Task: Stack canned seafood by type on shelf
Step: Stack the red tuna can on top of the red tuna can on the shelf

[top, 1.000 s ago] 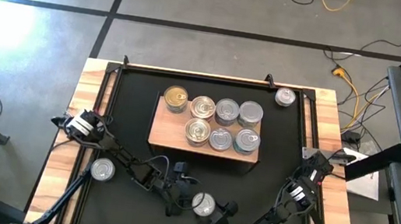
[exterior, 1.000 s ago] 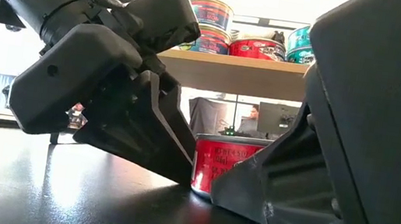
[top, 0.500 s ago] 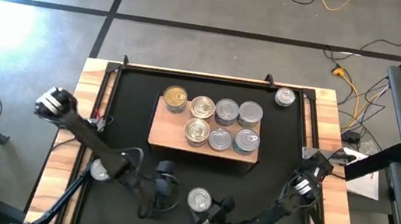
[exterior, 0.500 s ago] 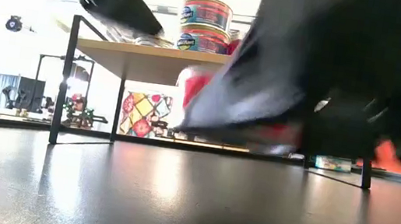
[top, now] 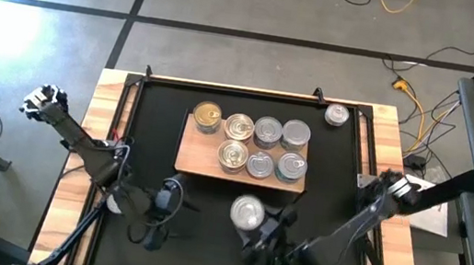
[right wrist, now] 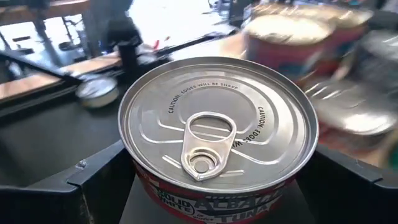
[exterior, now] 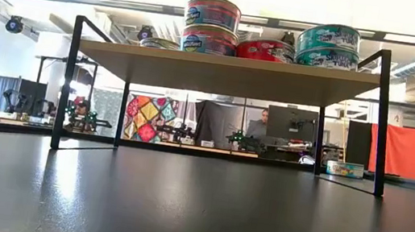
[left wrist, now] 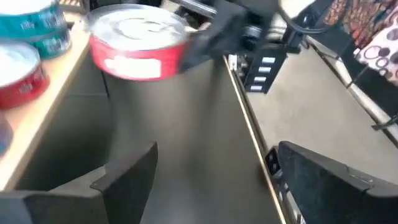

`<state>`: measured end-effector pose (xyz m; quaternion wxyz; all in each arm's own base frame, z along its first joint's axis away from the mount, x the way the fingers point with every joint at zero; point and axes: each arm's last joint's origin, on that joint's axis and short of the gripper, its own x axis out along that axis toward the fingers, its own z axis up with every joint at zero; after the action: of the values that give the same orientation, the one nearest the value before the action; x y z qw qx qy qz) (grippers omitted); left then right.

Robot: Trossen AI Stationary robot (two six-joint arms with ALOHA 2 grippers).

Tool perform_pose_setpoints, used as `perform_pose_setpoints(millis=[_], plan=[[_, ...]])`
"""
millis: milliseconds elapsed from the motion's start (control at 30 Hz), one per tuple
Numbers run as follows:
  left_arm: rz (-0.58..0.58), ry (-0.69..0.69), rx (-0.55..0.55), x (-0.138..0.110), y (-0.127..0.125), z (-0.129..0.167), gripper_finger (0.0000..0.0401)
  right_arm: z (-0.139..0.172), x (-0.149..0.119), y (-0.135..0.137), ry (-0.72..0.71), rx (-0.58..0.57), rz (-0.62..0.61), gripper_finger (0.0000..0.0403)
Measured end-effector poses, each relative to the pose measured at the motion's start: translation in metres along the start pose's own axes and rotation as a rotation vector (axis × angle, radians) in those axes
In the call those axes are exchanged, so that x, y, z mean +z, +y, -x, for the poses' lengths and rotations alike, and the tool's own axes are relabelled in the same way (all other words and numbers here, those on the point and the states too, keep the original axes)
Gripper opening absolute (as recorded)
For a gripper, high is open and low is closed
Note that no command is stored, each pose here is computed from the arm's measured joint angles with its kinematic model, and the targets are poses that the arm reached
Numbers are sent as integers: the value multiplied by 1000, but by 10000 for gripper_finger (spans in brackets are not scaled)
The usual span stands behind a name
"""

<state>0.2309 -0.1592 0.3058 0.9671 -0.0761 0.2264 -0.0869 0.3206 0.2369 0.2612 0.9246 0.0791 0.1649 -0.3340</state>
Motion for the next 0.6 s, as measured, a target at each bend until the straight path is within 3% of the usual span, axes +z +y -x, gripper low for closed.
perform_pose_setpoints(millis=[133,267,367,600], plan=[[5,-61,-15,29,-7,8,318,8,31,-29,-13,-54,3,370],[-43,-54,50,66,-9,11,318,3,46,-48,-9,-111,25,370],[-84,-28,85,94,-2,6,318,-9,51,-52,-8,-148,52,370],[-126,40,300,134,37,-8,318,-30,44,-52,-1,-206,26,370]])
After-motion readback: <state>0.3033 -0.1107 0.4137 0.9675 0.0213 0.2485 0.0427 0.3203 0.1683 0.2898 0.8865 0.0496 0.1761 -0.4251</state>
